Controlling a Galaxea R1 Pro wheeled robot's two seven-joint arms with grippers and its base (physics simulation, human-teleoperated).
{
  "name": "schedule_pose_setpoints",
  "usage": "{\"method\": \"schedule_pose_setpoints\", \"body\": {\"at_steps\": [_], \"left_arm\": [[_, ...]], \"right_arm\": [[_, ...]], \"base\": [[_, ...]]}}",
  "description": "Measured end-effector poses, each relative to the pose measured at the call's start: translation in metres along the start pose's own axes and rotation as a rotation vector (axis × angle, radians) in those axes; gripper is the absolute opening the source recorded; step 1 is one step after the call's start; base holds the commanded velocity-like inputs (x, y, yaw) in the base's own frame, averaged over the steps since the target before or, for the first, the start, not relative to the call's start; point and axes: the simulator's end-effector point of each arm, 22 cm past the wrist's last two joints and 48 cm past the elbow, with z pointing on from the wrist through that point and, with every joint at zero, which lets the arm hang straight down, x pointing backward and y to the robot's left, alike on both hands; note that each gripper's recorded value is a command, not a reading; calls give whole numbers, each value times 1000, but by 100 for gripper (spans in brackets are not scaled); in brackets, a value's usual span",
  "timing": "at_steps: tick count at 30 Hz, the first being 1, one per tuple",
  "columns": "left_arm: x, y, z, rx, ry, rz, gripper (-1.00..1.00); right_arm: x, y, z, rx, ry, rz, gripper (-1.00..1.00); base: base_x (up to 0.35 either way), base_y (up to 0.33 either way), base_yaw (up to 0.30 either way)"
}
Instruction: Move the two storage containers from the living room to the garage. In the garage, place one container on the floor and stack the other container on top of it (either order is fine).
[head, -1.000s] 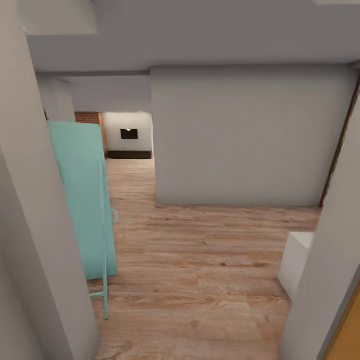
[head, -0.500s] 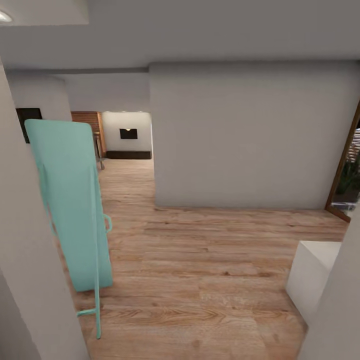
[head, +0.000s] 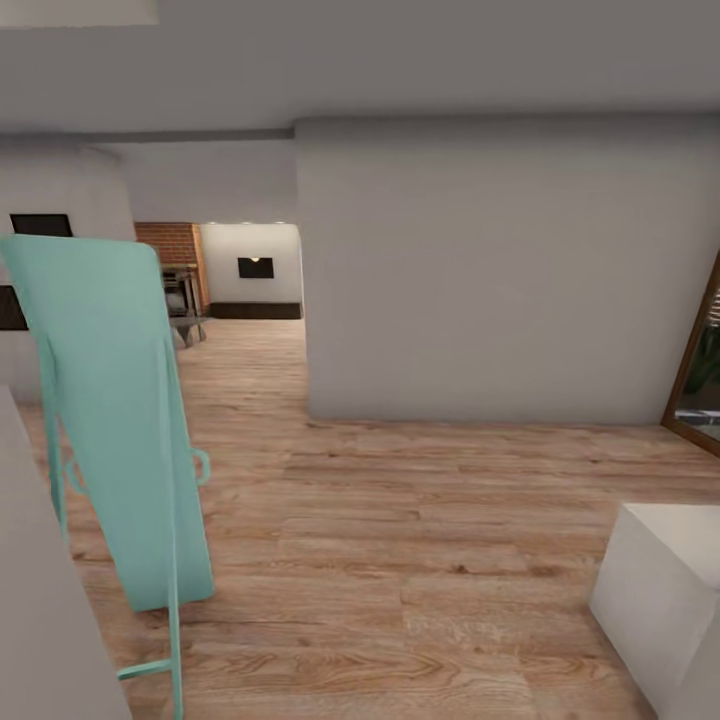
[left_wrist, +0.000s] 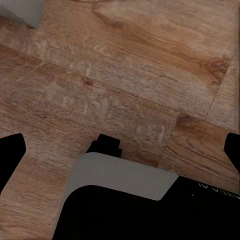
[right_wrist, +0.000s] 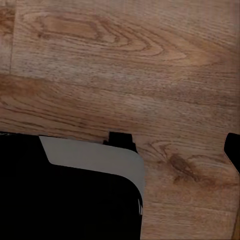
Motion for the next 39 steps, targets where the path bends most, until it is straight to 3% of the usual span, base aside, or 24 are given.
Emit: {"method": "schedule_pose_setpoints", "body": {"at_steps": [39], "left_arm": [[0,0,0,1,0,1,100]], "right_arm": [[0,-1,0,1,1,0,100]], "base": [[324,0,0]]}}
